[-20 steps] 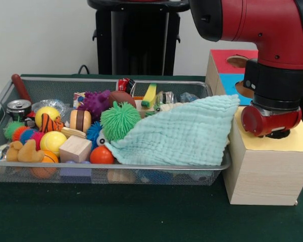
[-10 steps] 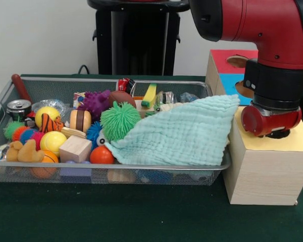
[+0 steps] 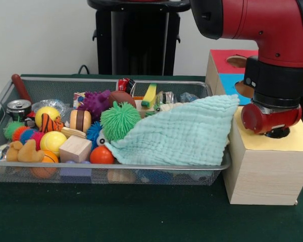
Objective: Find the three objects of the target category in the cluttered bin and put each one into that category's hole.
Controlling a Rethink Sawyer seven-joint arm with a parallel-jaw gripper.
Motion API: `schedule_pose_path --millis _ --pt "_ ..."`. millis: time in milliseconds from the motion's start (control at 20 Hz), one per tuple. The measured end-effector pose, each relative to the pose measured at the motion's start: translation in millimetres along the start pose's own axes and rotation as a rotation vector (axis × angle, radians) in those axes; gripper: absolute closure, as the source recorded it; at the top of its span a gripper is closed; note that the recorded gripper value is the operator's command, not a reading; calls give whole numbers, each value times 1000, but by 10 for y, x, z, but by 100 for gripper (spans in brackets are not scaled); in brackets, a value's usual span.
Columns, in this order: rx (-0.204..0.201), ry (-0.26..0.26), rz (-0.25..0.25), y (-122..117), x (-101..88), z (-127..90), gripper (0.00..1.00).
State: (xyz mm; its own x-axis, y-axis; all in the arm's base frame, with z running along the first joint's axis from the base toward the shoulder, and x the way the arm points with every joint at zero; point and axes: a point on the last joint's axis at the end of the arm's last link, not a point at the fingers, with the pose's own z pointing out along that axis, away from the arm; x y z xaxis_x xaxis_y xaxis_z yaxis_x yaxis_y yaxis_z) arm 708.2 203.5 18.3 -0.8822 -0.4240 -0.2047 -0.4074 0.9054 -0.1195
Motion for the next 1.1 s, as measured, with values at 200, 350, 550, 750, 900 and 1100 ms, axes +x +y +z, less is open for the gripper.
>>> schedule_pose_path --millis 200,350,550,750,900,1100 --pt "-8 14 -1 14 8 -21 0" --pt "-14 24 -2 32 16 -28 0" --pt "-22 38 -5 58 28 -40 0" --pt "-27 45 -8 91 28 -54 0" --pt "-27 45 -9 93 28 -55 0" --pt "-27 45 -9 93 28 -56 0"
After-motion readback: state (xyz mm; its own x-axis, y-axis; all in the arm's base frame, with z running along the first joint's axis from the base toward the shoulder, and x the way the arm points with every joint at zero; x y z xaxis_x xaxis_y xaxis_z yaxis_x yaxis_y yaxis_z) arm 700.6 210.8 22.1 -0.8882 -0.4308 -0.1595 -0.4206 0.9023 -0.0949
